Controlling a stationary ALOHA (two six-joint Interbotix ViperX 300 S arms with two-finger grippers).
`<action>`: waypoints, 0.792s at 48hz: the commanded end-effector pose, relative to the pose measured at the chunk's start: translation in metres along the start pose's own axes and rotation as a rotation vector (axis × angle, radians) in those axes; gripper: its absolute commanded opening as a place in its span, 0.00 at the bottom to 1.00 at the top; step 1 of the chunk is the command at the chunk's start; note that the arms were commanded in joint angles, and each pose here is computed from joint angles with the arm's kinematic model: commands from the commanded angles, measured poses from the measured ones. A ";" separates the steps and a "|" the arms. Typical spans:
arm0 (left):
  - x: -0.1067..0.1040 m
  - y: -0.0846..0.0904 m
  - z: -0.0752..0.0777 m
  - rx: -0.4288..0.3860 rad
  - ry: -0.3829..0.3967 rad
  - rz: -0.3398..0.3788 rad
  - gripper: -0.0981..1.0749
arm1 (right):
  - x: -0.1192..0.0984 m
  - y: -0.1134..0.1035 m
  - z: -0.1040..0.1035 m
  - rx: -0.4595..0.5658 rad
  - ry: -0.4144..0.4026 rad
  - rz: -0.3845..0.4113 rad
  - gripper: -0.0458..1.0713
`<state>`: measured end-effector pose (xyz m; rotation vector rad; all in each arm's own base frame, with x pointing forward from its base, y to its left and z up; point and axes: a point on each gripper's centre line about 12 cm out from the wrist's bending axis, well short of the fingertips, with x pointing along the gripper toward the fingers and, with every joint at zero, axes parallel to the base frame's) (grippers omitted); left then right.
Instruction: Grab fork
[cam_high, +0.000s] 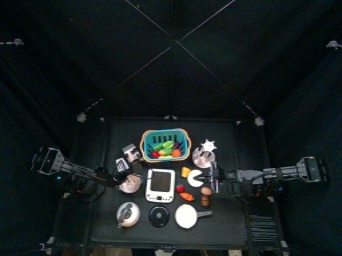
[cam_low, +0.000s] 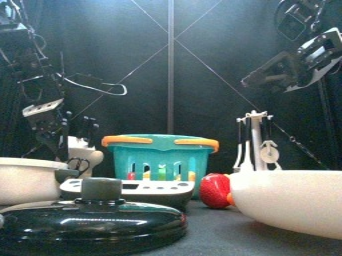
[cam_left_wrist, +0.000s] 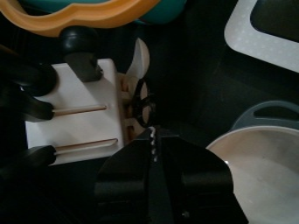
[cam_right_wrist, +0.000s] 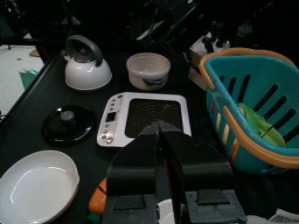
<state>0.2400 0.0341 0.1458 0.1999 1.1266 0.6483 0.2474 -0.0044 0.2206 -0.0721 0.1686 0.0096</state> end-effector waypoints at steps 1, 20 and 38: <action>-0.002 0.000 0.004 -0.015 -0.008 -0.003 0.51 | 0.001 0.001 0.006 0.002 -0.020 0.005 0.05; -0.004 -0.001 0.005 -0.023 -0.008 -0.011 0.51 | 0.001 0.002 0.006 0.001 -0.019 0.008 0.05; -0.004 -0.001 0.005 -0.023 -0.008 -0.011 0.51 | 0.001 0.000 0.008 0.000 -0.023 0.000 0.05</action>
